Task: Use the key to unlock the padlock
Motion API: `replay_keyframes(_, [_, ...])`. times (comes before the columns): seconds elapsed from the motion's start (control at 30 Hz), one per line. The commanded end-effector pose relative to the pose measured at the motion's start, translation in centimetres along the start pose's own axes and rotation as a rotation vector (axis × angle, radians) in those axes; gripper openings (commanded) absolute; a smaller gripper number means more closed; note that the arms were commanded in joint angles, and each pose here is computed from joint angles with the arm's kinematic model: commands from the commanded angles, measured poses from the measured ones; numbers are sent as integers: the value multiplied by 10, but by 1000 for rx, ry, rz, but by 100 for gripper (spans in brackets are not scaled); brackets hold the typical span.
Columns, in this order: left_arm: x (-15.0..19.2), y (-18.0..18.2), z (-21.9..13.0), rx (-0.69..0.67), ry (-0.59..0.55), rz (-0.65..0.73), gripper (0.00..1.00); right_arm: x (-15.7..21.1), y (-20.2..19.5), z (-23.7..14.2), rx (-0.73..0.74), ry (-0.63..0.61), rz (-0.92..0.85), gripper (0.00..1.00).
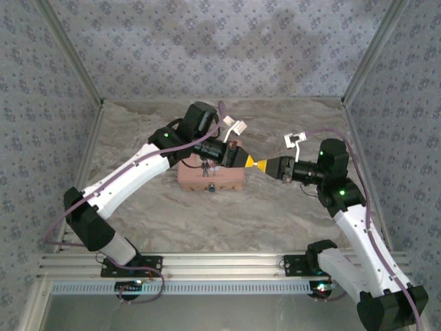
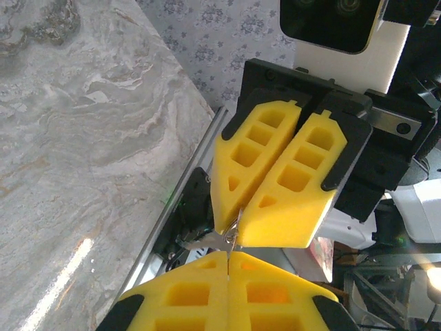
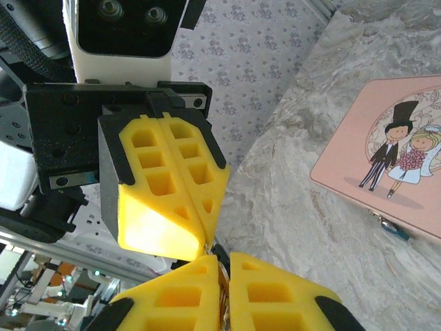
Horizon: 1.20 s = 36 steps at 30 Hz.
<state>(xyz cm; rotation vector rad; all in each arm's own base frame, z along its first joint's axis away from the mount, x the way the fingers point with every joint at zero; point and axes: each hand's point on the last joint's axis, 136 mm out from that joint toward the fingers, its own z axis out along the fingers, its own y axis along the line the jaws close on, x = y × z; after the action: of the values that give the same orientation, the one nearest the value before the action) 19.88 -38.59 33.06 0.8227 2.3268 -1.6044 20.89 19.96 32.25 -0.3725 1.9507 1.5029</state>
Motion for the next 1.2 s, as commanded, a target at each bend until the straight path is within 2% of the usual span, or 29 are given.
replay_keyframes(0.0, [-6,-18,-12,33,-26,61,0,4,10,-4,-30,17,-18,4])
replay_keyframes(0.07, [-8,-18,-14,30,-32,62,0,4,11,-4,-31,17,-20,0])
replay_keyframes(0.5, [-25,-23,-17,37,-101,79,0,15,17,3,-36,43,-84,0])
replay_keyframes(0.7, [-27,-22,-16,37,-105,70,0,12,14,0,0,14,-92,0])
replay_keyframes(0.73, [-27,-21,-16,32,-109,66,5,9,13,0,9,0,-91,0])
replay_keyframes(0.8, [-27,-19,-17,28,-123,59,28,6,8,0,30,-31,-83,0])
replay_keyframes(0.87, [-27,-21,-18,41,-142,56,39,2,6,0,36,-58,-88,0])
replay_keyframes(1.17, [-23,-25,-8,86,-131,44,42,-5,6,-1,28,-112,-70,0])
